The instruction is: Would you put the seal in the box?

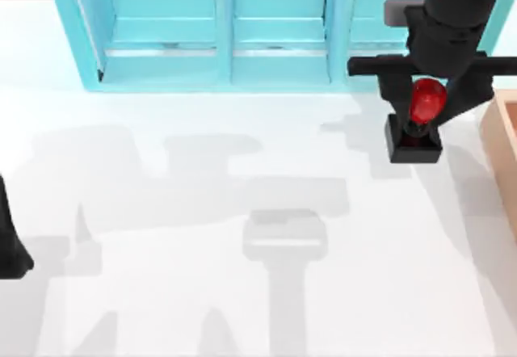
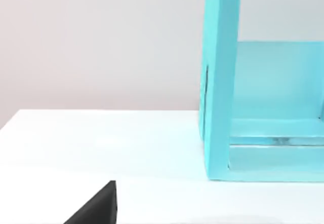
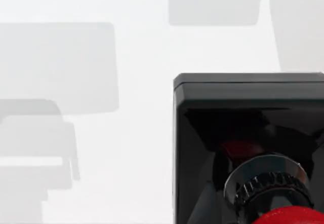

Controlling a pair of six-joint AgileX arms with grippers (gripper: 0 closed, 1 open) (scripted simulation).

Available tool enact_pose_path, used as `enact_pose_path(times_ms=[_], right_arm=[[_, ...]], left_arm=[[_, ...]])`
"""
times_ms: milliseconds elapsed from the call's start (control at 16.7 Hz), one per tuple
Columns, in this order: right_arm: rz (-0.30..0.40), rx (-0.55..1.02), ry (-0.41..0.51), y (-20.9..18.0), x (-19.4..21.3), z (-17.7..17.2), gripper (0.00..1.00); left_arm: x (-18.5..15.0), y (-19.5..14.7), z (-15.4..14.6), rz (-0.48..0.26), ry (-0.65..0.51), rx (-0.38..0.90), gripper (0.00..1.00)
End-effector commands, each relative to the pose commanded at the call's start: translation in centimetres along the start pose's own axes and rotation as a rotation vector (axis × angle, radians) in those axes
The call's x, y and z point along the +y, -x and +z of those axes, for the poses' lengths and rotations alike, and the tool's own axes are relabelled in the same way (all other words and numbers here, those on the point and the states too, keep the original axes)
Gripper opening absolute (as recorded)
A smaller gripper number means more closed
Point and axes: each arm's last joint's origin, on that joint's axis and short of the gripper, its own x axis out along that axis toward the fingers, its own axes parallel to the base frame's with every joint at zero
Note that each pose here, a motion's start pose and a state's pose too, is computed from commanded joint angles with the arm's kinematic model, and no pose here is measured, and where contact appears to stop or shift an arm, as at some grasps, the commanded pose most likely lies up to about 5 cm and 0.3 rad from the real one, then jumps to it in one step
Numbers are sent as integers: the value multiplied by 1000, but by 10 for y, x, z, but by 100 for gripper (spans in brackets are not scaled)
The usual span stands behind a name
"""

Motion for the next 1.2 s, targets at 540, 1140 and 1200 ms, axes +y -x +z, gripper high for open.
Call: enact_pose_path(times_ms=[540, 1140, 1200], right_arm=[[-1, 6, 5, 9, -44, 4, 0], [-1, 10, 5, 42, -251, -50, 0], [-2, 6, 4, 44, -257, -55, 0]], left_arm=[[0, 0, 0, 0, 0, 0, 100], [0, 0, 0, 0, 0, 0, 100], [0, 0, 0, 0, 0, 0, 100]])
